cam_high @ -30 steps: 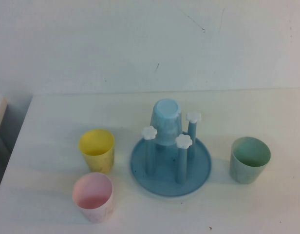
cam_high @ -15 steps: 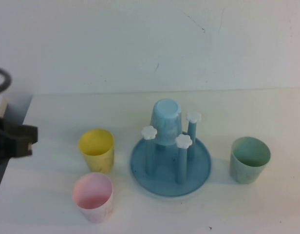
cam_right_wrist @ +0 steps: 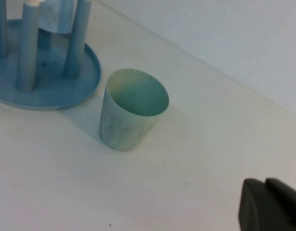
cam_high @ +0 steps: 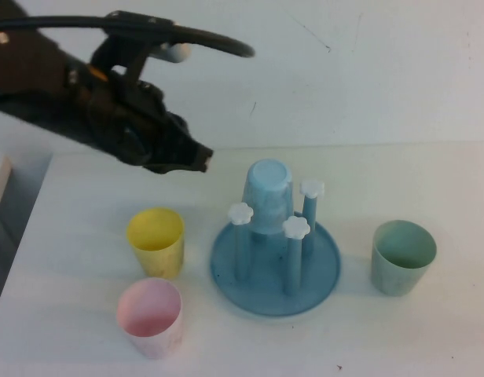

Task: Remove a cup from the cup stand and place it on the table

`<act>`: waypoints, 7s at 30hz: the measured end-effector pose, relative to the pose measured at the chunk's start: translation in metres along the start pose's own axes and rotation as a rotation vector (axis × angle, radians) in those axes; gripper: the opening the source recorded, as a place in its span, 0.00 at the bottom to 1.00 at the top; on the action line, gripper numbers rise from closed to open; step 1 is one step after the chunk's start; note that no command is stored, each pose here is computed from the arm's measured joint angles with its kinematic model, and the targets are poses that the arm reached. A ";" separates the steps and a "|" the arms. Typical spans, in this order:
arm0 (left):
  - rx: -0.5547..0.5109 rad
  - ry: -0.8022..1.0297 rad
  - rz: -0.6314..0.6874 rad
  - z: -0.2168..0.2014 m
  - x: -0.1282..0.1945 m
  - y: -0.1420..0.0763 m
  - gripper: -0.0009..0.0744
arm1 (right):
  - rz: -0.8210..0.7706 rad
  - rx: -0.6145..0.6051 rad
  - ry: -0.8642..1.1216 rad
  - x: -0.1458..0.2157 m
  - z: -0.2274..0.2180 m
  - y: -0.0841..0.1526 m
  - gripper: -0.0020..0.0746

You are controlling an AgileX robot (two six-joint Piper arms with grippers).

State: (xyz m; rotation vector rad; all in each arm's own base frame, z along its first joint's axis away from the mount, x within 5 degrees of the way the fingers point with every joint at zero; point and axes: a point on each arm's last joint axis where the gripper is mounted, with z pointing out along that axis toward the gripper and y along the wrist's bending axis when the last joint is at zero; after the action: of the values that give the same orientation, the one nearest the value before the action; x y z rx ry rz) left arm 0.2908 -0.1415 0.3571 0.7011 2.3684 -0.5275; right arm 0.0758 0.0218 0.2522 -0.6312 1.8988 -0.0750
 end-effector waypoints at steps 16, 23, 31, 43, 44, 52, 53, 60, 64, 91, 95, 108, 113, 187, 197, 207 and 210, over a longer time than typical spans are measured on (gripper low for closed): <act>0.001 0.187 0.142 0.101 -0.067 0.006 0.63 | -0.030 -0.002 0.002 0.000 0.000 0.000 0.02; -0.004 0.209 0.143 0.128 -0.070 0.014 0.92 | -0.034 -0.002 0.002 0.000 0.000 0.000 0.02; 0.008 0.263 0.124 0.155 -0.061 0.021 0.93 | -0.026 0.017 -0.004 0.004 0.003 0.000 0.02; -0.001 0.293 0.199 0.168 -0.057 0.000 0.93 | -0.025 0.019 -0.006 0.003 0.003 0.000 0.02; -0.003 0.296 0.210 0.170 -0.056 -0.002 0.93 | -0.025 0.019 -0.006 0.003 0.003 0.000 0.02; -0.020 0.327 0.260 0.176 -0.053 -0.004 0.76 | -0.021 0.018 -0.007 0.003 0.003 0.000 0.02; -0.025 0.333 0.266 0.175 -0.053 -0.003 0.76 | -0.021 0.018 -0.007 0.003 0.003 0.000 0.02; -0.033 0.330 0.292 0.153 -0.070 -0.008 0.76 | -0.019 0.017 -0.008 0.003 0.003 0.000 0.02; -0.046 0.238 0.306 0.132 -0.091 -0.014 0.76 | -0.022 0.017 -0.008 0.003 0.003 0.000 0.02; 0.904 -0.200 0.173 0.003 -0.134 -0.139 0.76 | 0.293 -0.100 -0.671 -0.079 -0.036 -0.007 0.52; 0.952 -0.175 0.207 0.004 -0.127 -0.165 0.76 | 0.295 -0.101 -0.678 -0.080 -0.036 -0.007 0.57; 1.027 -0.135 0.265 0.011 -0.114 -0.206 0.76 | 0.342 -0.056 -0.666 -0.078 -0.035 -0.012 0.29; 1.030 -0.133 0.261 0.016 -0.114 -0.209 0.76 | 0.362 -0.069 -0.669 -0.078 -0.036 -0.012 0.17; 0.096 -0.022 0.252 -0.125 0.074 -0.106 0.01 | -0.166 -0.610 0.795 -0.086 0.223 0.080 0.39; 0.011 -0.288 0.231 -0.141 0.133 -0.086 0.01 | -0.134 -0.556 0.635 -0.124 0.192 0.061 0.40; -0.026 -0.532 0.247 -0.113 0.209 -0.063 0.01 | -0.189 -0.440 0.407 -0.156 0.107 0.019 0.05; -0.046 -0.567 0.270 -0.105 0.224 -0.058 0.01 | -0.192 -0.400 0.354 -0.144 0.084 0.013 0.03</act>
State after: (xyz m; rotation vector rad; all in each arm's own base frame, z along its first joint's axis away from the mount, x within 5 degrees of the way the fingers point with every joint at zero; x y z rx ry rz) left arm 0.0595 -0.0542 0.3008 0.7222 1.7241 -0.4751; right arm 0.1848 0.1191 0.3347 -1.1319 2.2095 0.0784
